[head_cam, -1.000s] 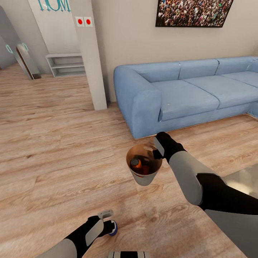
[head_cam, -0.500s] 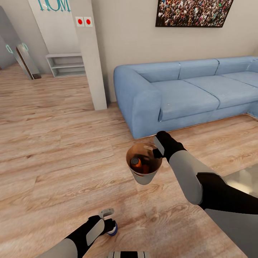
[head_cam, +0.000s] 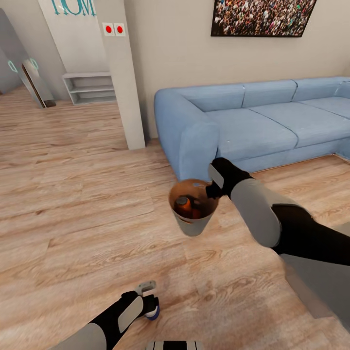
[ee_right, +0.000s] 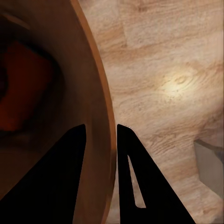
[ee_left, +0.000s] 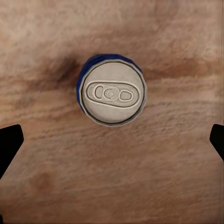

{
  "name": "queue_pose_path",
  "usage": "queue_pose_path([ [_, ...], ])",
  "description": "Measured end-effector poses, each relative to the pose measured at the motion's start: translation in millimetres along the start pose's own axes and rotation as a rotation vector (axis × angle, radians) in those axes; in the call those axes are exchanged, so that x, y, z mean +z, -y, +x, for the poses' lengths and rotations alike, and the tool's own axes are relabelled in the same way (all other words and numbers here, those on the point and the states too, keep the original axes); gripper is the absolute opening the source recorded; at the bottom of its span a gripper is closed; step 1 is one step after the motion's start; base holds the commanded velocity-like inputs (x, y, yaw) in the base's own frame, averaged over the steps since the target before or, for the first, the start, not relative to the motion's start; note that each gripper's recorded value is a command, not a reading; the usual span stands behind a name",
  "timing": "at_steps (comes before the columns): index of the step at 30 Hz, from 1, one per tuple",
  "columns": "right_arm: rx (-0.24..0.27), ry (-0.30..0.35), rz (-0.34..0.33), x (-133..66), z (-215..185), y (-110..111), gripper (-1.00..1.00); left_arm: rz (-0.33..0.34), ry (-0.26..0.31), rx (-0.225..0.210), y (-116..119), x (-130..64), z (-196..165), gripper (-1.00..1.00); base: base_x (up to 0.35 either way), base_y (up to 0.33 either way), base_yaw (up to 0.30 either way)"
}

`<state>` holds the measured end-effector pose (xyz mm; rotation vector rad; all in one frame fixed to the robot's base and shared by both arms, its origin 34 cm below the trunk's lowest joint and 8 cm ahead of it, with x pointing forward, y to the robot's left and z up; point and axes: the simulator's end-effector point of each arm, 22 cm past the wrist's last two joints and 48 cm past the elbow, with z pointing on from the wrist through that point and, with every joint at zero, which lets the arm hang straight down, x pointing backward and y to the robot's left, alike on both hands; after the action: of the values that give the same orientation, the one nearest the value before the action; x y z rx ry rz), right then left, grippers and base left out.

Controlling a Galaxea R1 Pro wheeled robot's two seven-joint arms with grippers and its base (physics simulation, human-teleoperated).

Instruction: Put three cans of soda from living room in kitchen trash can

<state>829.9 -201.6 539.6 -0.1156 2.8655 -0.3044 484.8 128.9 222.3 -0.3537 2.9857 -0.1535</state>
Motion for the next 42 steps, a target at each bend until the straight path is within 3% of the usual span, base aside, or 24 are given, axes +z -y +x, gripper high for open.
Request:
queue_pose_path([
  [4,0.011,-0.017,-0.031,-1.8,2,-7,-1.00,0.004,0.012,-0.005,2,0.0,-2,1.00,0.000,0.000,0.000],
  [10,-0.017,-0.043,-0.009,3.1,11,-5,-1.00,0.003,0.018,-0.006,2,0.1,-4,1.00,0.000,0.000,0.000],
  [27,-0.019,-0.071,-0.021,8.1,21,-9,-1.00,0.000,0.020,-0.008,0,0.3,-4,1.00,0.000,0.000,0.000],
  [36,-0.025,-0.075,-0.014,26.7,32,-13,-1.00,0.000,0.019,-0.008,-3,19.5,4,1.00,0.000,0.000,0.000],
  [42,-0.024,-0.075,-0.016,38.4,39,-17,-1.00,0.002,0.056,-0.021,-5,31.8,1,1.00,0.000,0.000,0.000],
])
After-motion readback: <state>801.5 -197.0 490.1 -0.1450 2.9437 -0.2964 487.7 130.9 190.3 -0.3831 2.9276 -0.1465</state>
